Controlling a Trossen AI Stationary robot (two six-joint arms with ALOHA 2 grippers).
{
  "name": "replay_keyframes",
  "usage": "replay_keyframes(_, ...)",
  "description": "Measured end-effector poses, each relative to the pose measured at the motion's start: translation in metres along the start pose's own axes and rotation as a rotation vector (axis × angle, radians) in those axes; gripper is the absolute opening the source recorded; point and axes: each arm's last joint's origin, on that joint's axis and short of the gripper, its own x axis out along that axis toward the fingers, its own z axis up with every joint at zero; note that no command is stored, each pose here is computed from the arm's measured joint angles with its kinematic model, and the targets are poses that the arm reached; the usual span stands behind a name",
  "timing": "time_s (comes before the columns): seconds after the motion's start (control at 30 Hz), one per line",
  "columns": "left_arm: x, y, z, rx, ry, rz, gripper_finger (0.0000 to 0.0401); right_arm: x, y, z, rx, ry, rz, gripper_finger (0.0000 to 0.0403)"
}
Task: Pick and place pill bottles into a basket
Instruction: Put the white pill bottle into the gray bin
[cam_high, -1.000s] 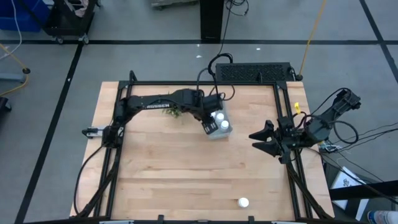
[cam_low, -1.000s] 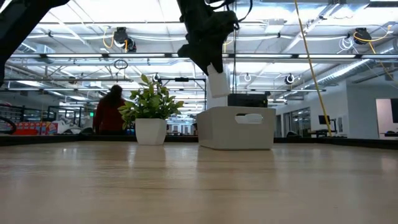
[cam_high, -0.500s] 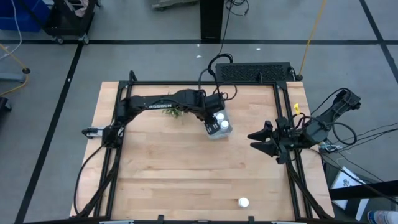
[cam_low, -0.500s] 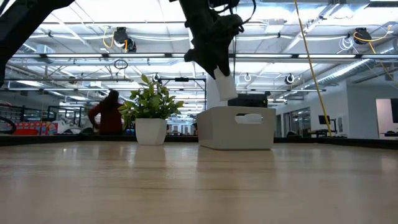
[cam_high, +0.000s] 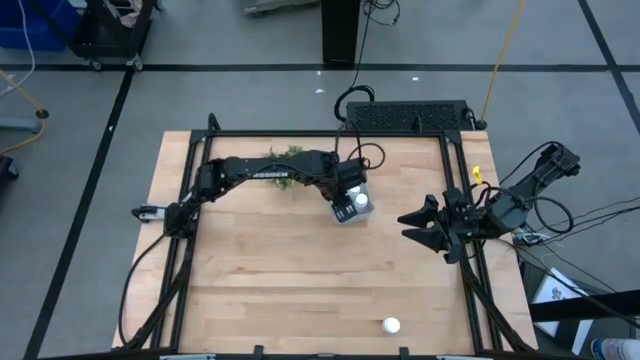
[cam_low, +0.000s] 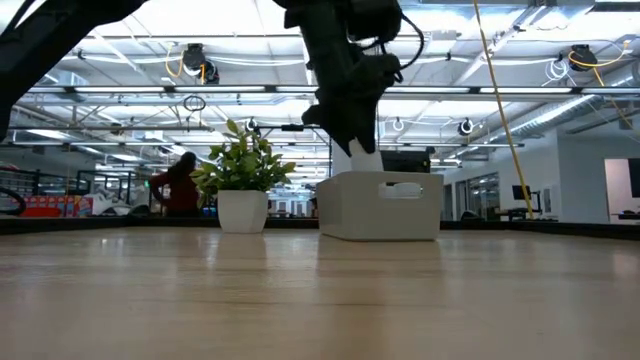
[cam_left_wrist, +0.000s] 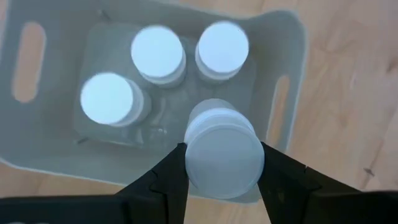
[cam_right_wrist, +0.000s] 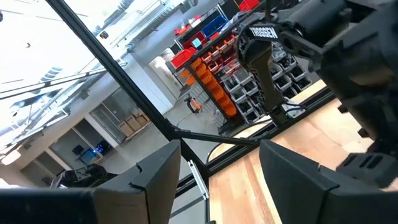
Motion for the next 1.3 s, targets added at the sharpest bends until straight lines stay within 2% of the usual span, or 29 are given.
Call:
replay_keyframes(0.27, 0.022, 0.001, -0.003, -0.005, 0.06, 0.015, 0.0179, 0.0, 0.0, 0.0, 0.015, 0.001, 0.001, 0.0212)
replay_keyframes(0.43, 0.023, 0.001, -0.002, 0.018, 0.054, 0.019, 0.0164, 0.0, 0.0, 0.0, 0.015, 0.002, 0.001, 0.0212)
replay_keyframes(0.67, 0.031, 0.006, 0.0, 0.01, 0.06, 0.016, 0.018, 0.001, 0.0, -0.001, 0.012, -0.007, -0.017, 0.0212)
replay_keyframes(0.87, 0.043, 0.005, -0.004, 0.011, 0.109, 0.011, 0.0164, 0.001, 0.0, -0.001, 0.012, -0.008, -0.018, 0.0212)
replay_keyframes(1.13, 0.054, 0.005, -0.009, 0.017, 0.158, 0.023, 0.0181, 0.001, 0.0, -0.001, 0.012, -0.009, -0.021, 0.0212)
replay_keyframes(1.3, 0.053, 0.002, -0.007, 0.044, 0.134, 0.025, 0.0172, 0.001, 0.0, -0.001, 0.011, -0.009, -0.021, 0.0212)
